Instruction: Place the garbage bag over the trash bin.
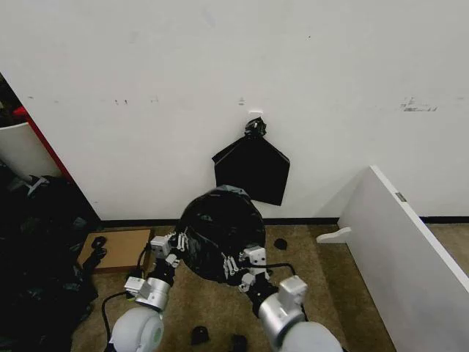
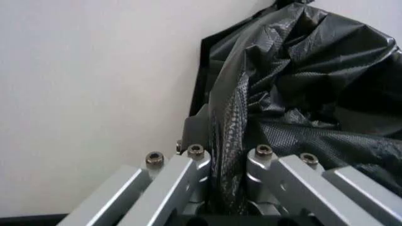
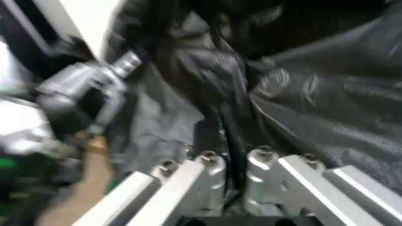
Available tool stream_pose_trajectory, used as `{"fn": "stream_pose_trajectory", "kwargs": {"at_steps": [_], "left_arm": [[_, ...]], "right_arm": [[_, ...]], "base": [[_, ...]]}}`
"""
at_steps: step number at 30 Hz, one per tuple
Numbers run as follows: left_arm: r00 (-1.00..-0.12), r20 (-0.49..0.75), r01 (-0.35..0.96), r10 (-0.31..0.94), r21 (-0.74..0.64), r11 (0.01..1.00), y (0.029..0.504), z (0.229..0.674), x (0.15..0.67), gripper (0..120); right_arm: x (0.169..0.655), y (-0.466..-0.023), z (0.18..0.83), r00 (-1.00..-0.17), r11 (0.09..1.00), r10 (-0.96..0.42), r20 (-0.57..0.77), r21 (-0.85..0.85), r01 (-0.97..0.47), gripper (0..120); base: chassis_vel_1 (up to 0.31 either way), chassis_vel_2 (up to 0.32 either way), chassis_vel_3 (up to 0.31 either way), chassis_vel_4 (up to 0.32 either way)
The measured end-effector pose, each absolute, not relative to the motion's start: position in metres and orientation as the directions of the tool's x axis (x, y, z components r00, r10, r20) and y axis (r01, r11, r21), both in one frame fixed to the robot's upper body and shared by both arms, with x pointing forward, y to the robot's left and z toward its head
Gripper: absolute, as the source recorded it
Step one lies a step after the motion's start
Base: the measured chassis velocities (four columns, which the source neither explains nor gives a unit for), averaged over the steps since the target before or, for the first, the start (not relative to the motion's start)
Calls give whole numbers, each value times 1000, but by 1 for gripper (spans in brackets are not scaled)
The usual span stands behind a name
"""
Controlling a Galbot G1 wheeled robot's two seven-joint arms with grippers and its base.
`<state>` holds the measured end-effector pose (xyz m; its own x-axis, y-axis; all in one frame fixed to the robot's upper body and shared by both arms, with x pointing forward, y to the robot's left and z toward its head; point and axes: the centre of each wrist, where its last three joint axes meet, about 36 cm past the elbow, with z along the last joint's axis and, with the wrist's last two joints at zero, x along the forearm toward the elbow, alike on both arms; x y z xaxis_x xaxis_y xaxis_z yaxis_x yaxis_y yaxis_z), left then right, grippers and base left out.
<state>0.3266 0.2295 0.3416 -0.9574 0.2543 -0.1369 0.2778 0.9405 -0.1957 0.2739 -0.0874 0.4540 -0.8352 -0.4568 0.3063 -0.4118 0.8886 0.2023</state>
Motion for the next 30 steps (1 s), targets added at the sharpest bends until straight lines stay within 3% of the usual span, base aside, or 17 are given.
{"fn": "stream_pose_trajectory", "kwargs": {"at_steps": [16, 30], "left_arm": [[-948, -141, 308, 286, -173, 935, 227, 339, 327, 4], [-943, -126, 324, 308, -129, 937, 229, 328, 322, 4]], "right_arm": [[317, -59, 423, -872, 943, -305, 383, -9, -334, 0], [361, -54, 396, -846, 955, -238, 477, -44, -293, 0]], "base": [[0, 0, 0, 0], [0, 0, 0, 0]]}}
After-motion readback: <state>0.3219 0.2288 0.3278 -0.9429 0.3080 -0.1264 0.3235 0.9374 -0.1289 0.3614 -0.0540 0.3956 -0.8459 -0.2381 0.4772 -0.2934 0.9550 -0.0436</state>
